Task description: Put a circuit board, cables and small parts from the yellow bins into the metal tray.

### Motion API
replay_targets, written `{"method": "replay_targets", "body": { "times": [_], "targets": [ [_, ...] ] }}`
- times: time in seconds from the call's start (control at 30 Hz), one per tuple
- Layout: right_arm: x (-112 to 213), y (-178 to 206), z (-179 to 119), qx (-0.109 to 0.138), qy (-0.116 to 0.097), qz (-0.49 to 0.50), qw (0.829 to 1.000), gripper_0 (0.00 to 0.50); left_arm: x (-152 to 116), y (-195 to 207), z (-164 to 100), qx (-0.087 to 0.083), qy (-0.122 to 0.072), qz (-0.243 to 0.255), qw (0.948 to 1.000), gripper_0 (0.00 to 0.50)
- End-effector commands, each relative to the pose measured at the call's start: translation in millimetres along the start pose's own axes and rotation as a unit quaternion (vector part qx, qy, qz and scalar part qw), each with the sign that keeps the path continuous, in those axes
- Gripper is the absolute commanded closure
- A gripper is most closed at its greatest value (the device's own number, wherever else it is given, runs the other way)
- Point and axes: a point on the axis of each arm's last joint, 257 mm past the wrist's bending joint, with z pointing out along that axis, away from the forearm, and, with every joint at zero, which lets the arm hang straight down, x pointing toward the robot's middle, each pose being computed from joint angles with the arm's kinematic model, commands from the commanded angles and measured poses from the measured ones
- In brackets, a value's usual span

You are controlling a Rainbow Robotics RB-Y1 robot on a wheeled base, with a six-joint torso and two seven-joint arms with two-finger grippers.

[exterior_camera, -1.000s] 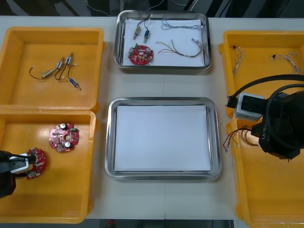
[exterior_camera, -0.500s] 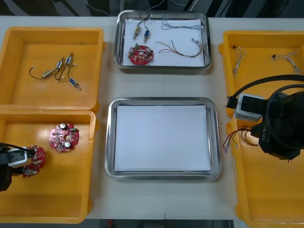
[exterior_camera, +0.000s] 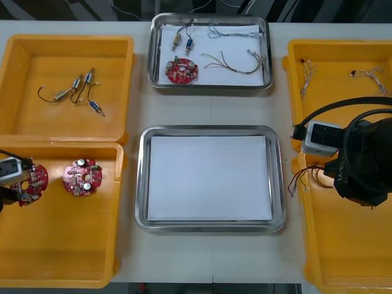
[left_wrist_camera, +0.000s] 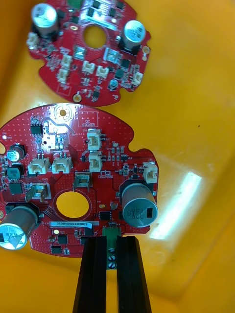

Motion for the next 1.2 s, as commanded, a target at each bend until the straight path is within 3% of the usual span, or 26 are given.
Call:
{"method": "replay_targets", "body": {
  "times": [0.03,0.27,0.33,0.53,0.83,1.2],
  "targets": [
    [1.9,-4.0,-8.5,0.015,0.011,-0.004,1.0,0.5,-5.8,-2.7,-20.5,-0.006,0.002,-0.121,0.9927,0.5],
    [0.6,-2.8,-9.0,0.016,0.009,-0.006,1.0,0.5,-16.4,-1.6,-38.9,-0.024,0.017,-0.152,0.988,0.5],
    [1.0,-3.0,-9.1,0.016,0.01,-0.006,1.0,0.5,-26.4,-1.0,-45.8,-0.037,0.023,-0.156,0.9868,0.5],
    [0.5,-2.1,-9.4,0.016,0.009,-0.007,1.0,0.5,-64.5,-19.3,-59.8,-0.053,0.034,-0.156,0.9857,0.5],
    [-0.5,-0.7,-10.0,0.016,0.008,-0.009,1.0,0.5,-126.1,-50.2,-60.4,-0.044,0.029,-0.151,0.9871,0.5],
    [-1.9,-0.5,-11.0,0.019,0.006,-0.009,1.0,0.5,-192.1,-80.0,-45.7,-0.027,0.003,-0.162,0.9864,0.5]
  ]
}}
